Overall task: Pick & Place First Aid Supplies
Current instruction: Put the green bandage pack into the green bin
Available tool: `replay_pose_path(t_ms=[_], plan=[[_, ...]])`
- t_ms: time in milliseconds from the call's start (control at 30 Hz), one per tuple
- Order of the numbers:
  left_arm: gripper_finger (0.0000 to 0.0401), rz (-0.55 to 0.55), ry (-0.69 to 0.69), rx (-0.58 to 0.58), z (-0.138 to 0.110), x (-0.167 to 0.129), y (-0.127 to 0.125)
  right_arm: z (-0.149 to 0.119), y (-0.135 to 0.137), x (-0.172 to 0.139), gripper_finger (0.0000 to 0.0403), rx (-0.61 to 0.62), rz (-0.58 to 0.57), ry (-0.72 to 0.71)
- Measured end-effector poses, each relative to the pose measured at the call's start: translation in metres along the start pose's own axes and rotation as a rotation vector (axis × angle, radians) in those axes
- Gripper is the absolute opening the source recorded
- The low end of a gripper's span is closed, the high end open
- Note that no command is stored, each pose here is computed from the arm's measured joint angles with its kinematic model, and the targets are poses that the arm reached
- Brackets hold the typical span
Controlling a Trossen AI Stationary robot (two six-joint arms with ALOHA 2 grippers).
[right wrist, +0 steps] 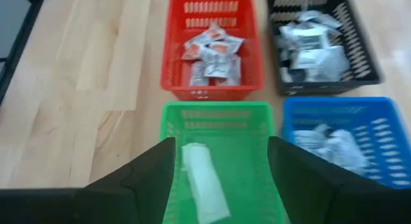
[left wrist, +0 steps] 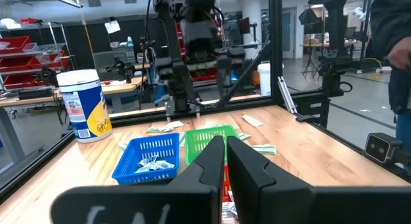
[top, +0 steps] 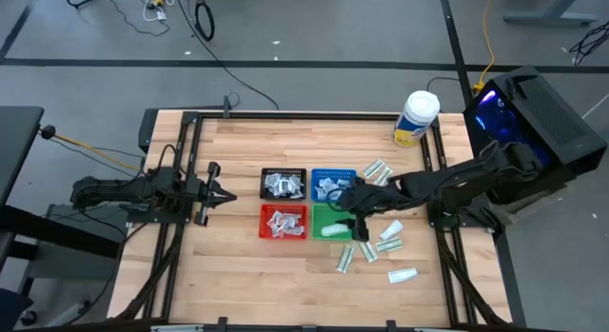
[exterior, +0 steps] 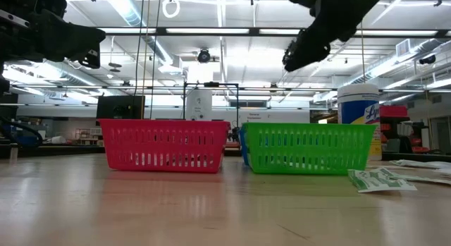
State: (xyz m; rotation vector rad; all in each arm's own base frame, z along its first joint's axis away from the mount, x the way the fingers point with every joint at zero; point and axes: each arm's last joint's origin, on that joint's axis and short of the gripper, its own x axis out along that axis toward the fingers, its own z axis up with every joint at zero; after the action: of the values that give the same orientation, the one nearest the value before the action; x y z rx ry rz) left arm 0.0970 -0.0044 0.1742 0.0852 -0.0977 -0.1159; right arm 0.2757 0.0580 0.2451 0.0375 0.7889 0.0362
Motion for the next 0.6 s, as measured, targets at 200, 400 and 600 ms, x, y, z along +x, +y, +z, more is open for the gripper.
replay_pose_path(t_ms=[200, 400, 600], plan=[[0.0025, 0.000, 0.000, 0.000, 0.000, 0.000, 0.000, 0.003, -0.018, -0.021, 0.0252, 0.057, -0.115, 0.042], [0.0025, 0.000, 0.000, 0.000, 0.000, 0.000, 0.000, -0.004, -0.042, -0.036, 0.0252, 0.000, -0.172, 0.118], [0.0025, 0.000, 0.000, 0.000, 0.000, 0.000, 0.000, -0.008, -0.070, -0.049, 0.0252, -0.190, -0.224, 0.182]])
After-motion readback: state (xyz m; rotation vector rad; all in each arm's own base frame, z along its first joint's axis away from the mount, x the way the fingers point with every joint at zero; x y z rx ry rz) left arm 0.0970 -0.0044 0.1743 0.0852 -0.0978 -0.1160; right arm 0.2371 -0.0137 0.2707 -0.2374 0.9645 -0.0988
